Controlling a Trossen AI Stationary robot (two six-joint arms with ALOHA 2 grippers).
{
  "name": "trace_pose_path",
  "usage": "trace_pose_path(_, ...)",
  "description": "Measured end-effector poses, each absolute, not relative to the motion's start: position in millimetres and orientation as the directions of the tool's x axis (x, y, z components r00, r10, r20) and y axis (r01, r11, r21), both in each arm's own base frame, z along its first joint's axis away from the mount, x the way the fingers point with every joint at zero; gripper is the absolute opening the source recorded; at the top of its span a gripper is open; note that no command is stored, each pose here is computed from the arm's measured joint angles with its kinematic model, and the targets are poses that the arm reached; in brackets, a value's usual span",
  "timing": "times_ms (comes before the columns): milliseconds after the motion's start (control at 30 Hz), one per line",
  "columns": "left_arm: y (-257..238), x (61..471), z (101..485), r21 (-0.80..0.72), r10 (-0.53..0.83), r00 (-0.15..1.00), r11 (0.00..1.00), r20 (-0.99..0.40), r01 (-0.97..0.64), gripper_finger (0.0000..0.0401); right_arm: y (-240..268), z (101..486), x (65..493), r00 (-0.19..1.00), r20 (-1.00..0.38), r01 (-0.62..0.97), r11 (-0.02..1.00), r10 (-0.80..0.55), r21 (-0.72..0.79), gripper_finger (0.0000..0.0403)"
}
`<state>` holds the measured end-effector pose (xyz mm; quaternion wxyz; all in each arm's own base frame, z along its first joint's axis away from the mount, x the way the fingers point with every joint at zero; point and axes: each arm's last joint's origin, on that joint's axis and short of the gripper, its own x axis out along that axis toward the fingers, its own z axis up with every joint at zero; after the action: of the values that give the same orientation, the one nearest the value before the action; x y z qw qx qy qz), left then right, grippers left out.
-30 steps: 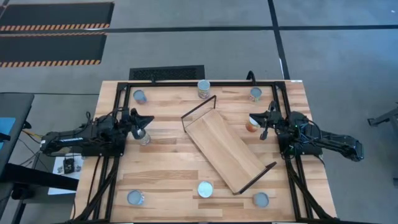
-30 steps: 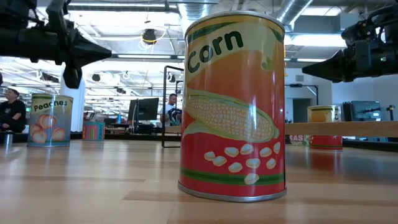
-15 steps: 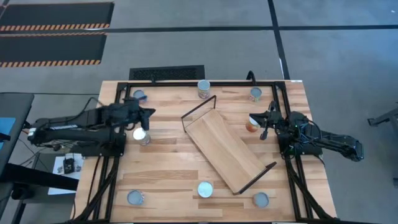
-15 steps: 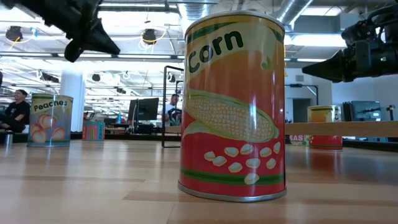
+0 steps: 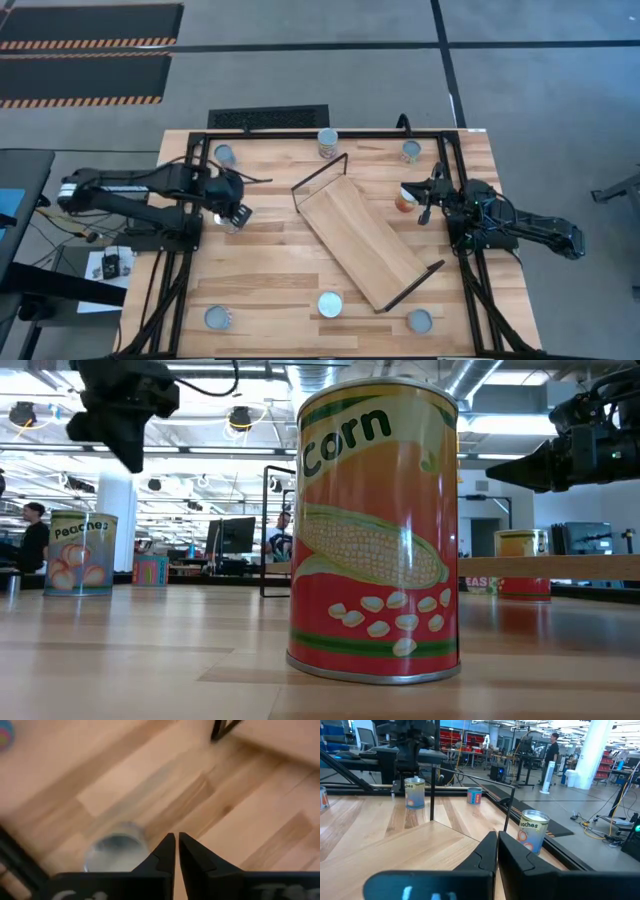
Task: Pick and place cans onto a shelf
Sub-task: Put the bottom canned peaches on the shelf
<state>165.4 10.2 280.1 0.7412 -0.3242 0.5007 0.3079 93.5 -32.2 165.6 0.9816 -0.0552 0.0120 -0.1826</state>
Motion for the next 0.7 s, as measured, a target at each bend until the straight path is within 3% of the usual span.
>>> trace_pose_path(400,-4,197,239,0.080,0.157,-0.005,0.478,-0.988,-0.874,0.0129,-32,166,93,0.933,-0.003,0.357,0.927,-0.360,-0.113,0.0038)
trace_pose_path(567,-5,198,224,0.273,0.224,-0.184,0.489,-0.957,-0.829,0.0138,-32,166,93,0.933,-0.003,0.357,0.927,-0.360,-0.113,0.0038)
trace_pose_path(700,-8,204,216,0.306,0.231,-0.211,0.554,-0.950,-0.774,0.0129,-32,166,93,0.933,-0.004,0.357,0.927,-0.360,-0.113,0.0038)
